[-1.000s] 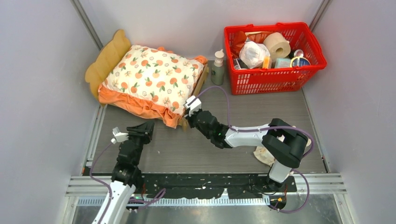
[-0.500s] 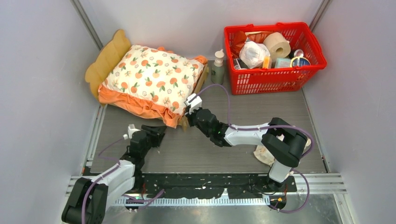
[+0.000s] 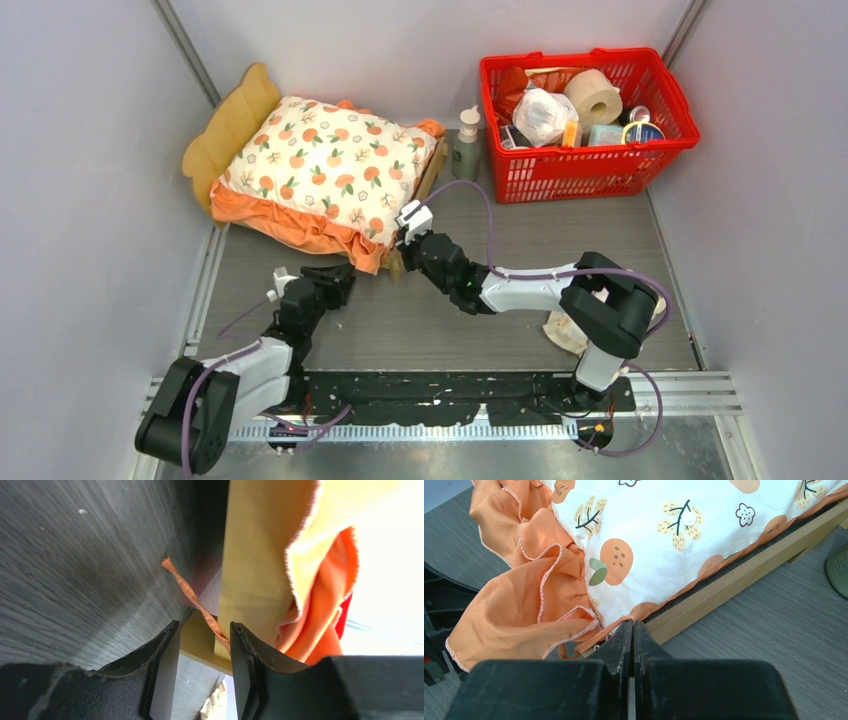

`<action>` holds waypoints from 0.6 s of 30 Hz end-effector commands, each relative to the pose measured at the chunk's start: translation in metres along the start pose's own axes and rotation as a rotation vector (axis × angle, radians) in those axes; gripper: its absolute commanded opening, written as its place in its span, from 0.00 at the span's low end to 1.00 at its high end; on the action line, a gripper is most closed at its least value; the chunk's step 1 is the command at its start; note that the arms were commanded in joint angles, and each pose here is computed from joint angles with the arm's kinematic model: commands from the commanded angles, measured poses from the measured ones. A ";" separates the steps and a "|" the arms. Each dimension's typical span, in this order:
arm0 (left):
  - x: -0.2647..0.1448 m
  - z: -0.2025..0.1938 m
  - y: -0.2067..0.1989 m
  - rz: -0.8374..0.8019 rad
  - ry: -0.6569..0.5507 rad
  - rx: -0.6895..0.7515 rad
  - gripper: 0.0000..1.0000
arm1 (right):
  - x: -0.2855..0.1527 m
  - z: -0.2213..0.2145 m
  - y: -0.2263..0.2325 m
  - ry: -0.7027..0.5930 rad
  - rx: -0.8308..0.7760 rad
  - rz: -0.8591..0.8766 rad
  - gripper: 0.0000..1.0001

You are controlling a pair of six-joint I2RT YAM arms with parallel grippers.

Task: Set up the pet bed
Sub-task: Adjust the ropes on the bed frame.

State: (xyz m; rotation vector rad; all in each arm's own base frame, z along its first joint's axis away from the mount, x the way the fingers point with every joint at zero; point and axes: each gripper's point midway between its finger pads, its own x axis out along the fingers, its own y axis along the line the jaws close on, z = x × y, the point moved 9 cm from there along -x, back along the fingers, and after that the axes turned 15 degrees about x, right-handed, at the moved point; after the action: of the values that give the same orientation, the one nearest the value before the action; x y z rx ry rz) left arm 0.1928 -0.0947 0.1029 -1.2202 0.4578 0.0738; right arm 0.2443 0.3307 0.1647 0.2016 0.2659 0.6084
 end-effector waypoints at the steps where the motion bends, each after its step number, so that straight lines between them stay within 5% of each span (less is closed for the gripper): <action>1: -0.006 -0.007 0.027 0.035 -0.003 -0.091 0.44 | 0.002 0.027 0.005 -0.110 0.040 0.015 0.05; 18: 0.017 -0.018 0.021 -0.046 -0.003 -0.177 0.36 | -0.003 0.026 0.004 -0.113 0.035 0.032 0.05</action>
State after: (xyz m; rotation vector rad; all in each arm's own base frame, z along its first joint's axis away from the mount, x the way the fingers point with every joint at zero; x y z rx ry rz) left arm 0.2102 -0.1158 0.0645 -1.3852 0.5140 0.0927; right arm 0.2437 0.3311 0.1650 0.2093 0.2584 0.6190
